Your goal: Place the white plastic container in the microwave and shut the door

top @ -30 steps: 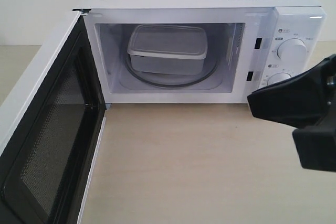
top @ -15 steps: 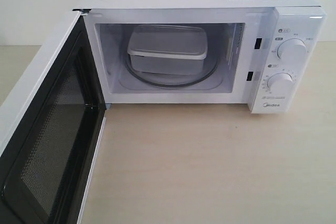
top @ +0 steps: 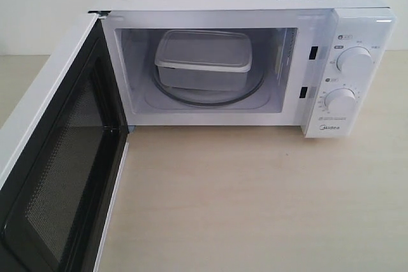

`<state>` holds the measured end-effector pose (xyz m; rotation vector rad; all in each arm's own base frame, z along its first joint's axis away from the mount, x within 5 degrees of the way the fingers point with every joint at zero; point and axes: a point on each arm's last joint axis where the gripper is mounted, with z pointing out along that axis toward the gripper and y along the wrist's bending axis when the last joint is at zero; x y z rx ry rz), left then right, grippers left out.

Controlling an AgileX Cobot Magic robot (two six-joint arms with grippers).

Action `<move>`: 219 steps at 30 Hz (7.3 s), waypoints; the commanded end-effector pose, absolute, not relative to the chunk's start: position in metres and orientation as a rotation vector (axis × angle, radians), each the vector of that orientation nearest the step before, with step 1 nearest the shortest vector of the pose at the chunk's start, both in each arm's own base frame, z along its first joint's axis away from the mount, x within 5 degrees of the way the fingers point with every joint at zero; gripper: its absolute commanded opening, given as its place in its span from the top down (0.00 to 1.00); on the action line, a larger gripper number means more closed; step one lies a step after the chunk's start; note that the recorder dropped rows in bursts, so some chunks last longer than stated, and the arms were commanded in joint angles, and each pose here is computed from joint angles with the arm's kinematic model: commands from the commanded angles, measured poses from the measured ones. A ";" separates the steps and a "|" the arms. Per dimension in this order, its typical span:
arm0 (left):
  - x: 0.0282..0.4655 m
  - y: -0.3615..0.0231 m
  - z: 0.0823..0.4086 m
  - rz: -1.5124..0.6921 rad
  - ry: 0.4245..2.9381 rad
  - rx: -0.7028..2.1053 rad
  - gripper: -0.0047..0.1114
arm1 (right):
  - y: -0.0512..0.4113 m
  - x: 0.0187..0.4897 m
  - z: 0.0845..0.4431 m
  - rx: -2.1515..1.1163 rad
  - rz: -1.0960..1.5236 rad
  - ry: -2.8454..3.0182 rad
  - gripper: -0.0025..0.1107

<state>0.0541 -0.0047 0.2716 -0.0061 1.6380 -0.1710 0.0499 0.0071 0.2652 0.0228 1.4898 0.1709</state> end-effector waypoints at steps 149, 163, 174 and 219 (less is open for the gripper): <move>0.243 -0.137 0.307 -0.828 2.182 0.794 0.92 | 0.002 0.054 0.183 0.057 0.095 1.815 0.98; 0.243 -0.137 0.306 -0.824 2.181 0.793 0.92 | 0.002 0.054 0.183 0.057 0.095 1.815 0.98; 0.243 -0.136 0.306 -0.820 2.181 0.794 0.92 | 0.002 0.054 0.186 0.057 0.095 1.779 0.98; 0.244 -0.136 0.307 -0.816 2.174 0.775 0.92 | 0.032 0.062 0.381 -0.318 0.224 1.289 0.98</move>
